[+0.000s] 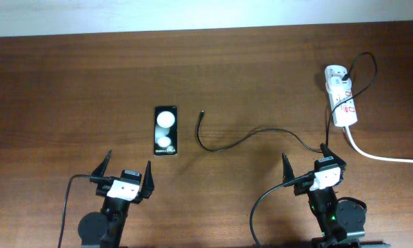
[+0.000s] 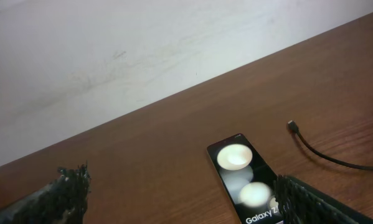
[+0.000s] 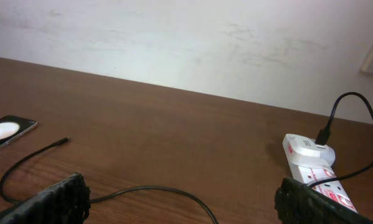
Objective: Plug charger to phone and switch on socket
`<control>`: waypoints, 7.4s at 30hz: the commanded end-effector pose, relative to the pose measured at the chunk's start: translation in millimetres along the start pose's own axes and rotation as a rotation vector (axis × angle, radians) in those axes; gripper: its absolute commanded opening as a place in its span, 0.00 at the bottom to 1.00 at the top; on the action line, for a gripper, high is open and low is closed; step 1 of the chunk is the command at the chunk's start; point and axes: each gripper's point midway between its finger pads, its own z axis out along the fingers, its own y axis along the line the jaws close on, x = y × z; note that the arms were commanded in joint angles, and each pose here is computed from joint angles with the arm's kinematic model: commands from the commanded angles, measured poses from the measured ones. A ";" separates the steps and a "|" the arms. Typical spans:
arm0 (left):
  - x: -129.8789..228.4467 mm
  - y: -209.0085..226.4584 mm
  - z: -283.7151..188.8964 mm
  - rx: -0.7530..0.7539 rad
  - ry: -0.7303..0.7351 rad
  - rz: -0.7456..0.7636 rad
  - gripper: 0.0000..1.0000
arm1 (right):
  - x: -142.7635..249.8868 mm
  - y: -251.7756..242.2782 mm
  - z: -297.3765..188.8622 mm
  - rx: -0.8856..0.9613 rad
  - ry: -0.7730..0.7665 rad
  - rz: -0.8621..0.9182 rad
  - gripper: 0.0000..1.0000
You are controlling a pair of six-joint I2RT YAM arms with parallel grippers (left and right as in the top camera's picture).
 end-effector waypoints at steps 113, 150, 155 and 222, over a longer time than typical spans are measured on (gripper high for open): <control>-60.5 -39.3 84.0 0.515 0.197 -0.255 0.99 | 1.6 4.0 -0.1 -0.020 0.001 0.005 0.99; -48.1 29.9 104.7 0.149 0.713 -0.474 0.99 | 1.6 4.0 -0.1 -0.020 0.001 0.005 0.99; -48.4 35.1 105.4 0.118 0.727 -0.457 1.00 | 1.6 4.0 -0.1 -0.020 0.001 0.005 0.99; 65.3 -78.7 163.5 0.323 1.234 -0.239 0.99 | 1.6 4.0 -0.1 -0.020 0.001 0.005 0.99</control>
